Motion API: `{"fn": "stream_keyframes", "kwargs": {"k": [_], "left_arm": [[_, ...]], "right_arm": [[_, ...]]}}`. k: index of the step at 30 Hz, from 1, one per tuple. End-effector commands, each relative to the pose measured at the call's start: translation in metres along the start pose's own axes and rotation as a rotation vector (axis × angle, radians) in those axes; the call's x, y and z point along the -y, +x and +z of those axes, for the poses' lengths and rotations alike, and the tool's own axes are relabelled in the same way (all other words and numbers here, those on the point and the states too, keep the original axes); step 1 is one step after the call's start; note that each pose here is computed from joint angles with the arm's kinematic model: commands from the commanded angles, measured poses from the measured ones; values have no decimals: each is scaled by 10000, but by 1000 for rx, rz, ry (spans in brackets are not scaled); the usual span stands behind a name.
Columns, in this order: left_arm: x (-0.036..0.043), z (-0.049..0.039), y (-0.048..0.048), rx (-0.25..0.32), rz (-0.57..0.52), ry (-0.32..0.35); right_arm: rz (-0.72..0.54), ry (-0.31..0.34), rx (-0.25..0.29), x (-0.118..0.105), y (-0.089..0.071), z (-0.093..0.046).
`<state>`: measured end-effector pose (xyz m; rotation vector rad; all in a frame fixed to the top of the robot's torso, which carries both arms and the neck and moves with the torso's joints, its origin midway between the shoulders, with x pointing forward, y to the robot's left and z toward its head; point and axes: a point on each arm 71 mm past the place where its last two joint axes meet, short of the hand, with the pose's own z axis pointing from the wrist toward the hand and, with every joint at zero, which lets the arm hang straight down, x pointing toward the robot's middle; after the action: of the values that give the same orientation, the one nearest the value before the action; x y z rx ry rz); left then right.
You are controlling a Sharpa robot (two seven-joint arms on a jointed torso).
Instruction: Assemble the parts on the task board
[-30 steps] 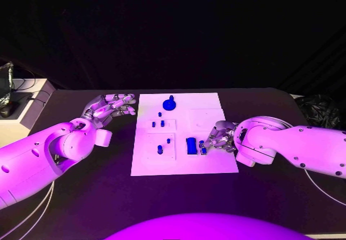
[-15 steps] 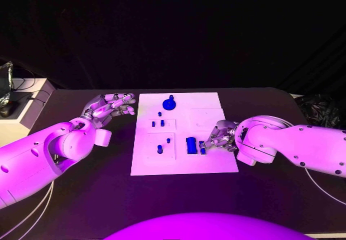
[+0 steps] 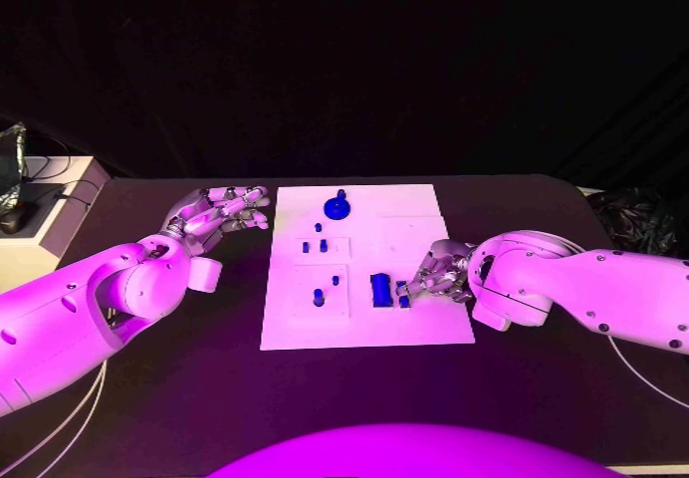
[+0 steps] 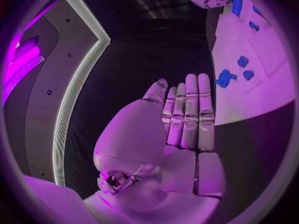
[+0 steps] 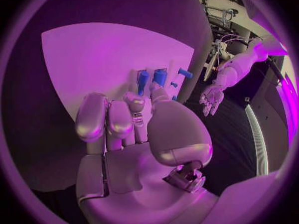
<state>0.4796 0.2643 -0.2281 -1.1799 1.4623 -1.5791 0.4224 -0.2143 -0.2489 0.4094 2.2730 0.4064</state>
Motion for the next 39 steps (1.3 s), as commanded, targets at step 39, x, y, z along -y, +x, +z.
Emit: {"fn": "stream_keyframes", "kwargs": {"k": [39], "left_arm": [[2,-2,16,-14,-8,3]], "right_arm": [[-72,-3,4,75,53,62]]}}
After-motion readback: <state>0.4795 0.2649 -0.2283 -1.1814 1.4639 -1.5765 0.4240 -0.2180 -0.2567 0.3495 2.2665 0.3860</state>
